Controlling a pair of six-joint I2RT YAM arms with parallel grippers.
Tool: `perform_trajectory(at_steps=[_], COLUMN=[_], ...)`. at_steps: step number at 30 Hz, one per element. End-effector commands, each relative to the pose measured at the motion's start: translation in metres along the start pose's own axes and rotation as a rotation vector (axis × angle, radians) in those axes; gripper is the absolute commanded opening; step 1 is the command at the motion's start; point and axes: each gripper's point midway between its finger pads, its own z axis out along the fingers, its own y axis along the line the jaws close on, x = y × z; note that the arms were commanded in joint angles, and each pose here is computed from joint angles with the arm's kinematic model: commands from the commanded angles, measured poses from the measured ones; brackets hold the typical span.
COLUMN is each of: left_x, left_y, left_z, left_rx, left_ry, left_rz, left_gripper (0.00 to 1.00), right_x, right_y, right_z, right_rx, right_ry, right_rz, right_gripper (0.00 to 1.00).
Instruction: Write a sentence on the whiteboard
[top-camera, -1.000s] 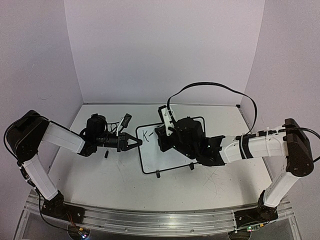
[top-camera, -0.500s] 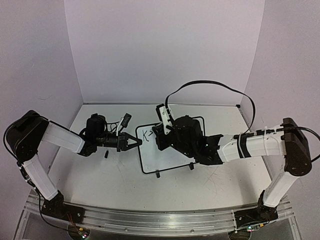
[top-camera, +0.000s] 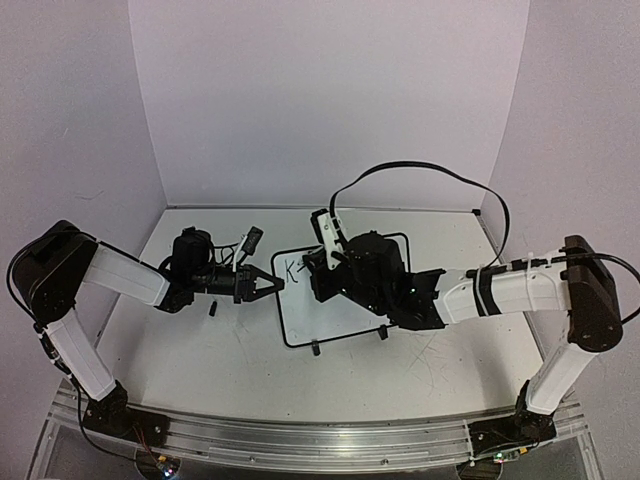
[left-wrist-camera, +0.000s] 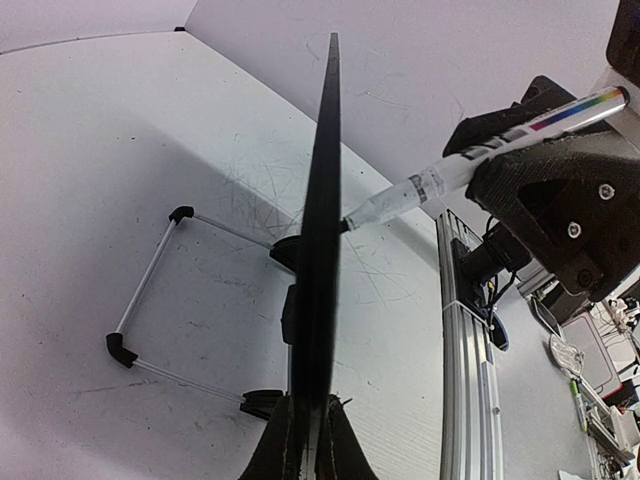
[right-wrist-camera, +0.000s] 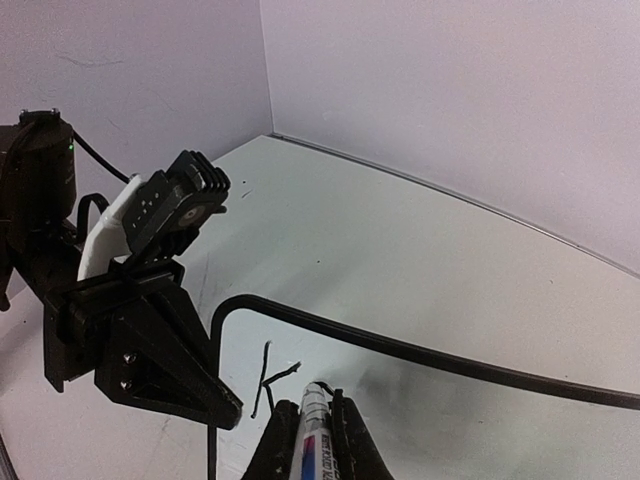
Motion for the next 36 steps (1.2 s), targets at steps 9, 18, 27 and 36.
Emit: perform_trajectory(at_steps=[9, 18, 27, 36], left_x=[-0.018, -0.018, -0.015, -0.015], left_y=[-0.017, -0.017, -0.015, -0.015], left_z=[-0.004, -0.004, -0.003, -0.004], left_rx=[0.044, 0.043, 0.042, 0.041], left_ry=[-0.032, -0.031, -0.025, -0.023], left_rz=[0.073, 0.072, 0.067, 0.065], left_gripper=[0.00, 0.00, 0.00, 0.00], right_x=[0.027, 0.033, 0.037, 0.017], right_y=[-0.010, -0.012, -0.020, -0.033], right_z=[0.004, 0.001, -0.006, -0.012], right_rx=[0.024, 0.026, 0.053, 0.124], right_ry=[0.066, 0.081, 0.089, 0.039], right_rz=[0.006, 0.009, 0.005, -0.013], right_gripper=[0.00, 0.00, 0.00, 0.00])
